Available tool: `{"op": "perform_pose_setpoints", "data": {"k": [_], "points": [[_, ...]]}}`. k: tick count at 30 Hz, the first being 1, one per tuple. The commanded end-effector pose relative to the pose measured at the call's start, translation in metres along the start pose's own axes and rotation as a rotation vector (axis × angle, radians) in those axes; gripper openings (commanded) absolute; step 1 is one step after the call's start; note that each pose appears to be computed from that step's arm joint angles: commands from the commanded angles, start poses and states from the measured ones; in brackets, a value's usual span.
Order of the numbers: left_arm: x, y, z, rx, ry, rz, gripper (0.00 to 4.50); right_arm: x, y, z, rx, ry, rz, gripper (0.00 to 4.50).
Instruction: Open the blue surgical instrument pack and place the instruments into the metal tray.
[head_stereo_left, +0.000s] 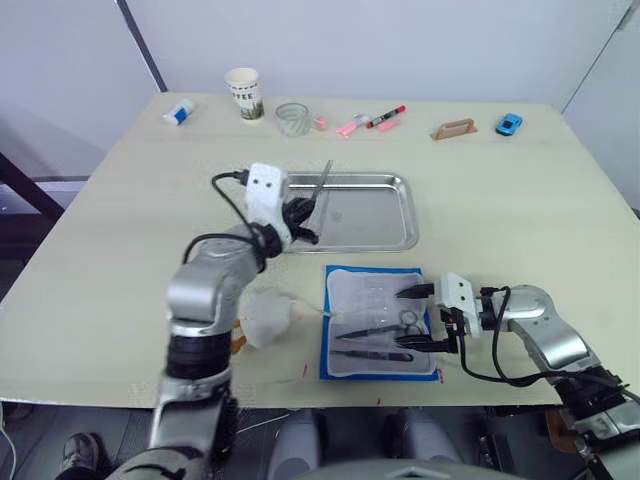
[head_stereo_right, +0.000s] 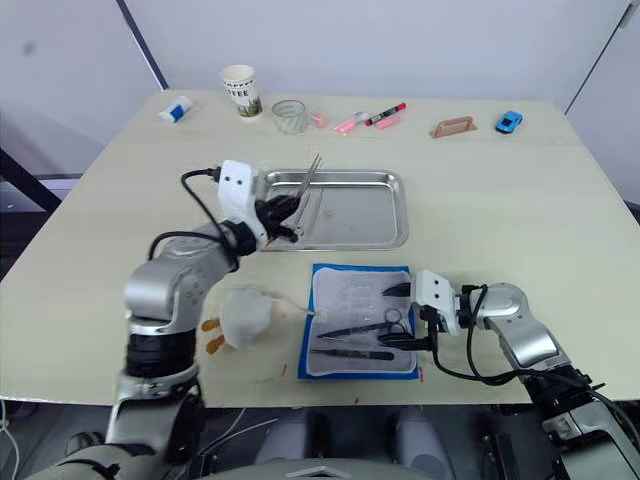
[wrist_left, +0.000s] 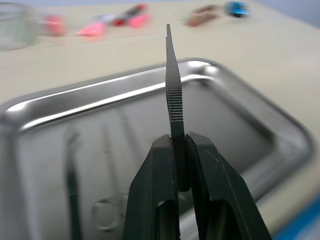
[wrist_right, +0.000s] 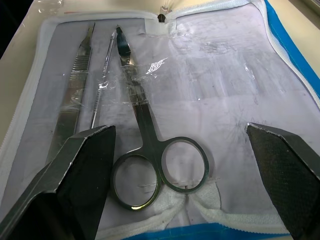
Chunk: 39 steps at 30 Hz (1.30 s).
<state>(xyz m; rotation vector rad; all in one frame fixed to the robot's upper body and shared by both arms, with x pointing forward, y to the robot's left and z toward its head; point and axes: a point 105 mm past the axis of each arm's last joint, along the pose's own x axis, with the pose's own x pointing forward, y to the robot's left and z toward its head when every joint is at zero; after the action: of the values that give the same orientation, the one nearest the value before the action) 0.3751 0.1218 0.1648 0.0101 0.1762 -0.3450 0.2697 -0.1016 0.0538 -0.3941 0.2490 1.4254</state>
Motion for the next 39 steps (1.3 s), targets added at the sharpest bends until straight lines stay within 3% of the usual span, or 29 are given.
{"op": "perform_pose_setpoints", "data": {"k": [1, 8, 20, 36, 37, 39], "points": [[0.012, -0.006, 0.009, 0.001, -0.009, 0.096, 0.02, 0.0, 0.004, -0.032, 0.094, 0.106, -0.017, 4.5], [0.031, -0.027, -0.003, -0.073, 0.07, 0.139, 0.02, -0.001, 0.006, -0.033, 0.093, 0.113, -0.012, 4.5], [0.048, -0.035, -0.025, -0.088, 0.17, 0.162, 0.02, -0.002, 0.007, -0.033, 0.096, 0.118, -0.011, 4.5], [0.048, -0.033, -0.032, -0.104, 0.202, 0.185, 0.02, -0.003, 0.006, -0.033, 0.097, 0.117, -0.017, 4.5], [0.048, -0.032, -0.032, -0.103, 0.202, 0.19, 0.7, -0.003, 0.006, -0.033, 0.097, 0.117, -0.017, 4.5], [0.047, -0.032, -0.031, -0.103, 0.201, 0.189, 1.3, -0.003, 0.006, -0.033, 0.097, 0.117, -0.017, 4.5]]}}
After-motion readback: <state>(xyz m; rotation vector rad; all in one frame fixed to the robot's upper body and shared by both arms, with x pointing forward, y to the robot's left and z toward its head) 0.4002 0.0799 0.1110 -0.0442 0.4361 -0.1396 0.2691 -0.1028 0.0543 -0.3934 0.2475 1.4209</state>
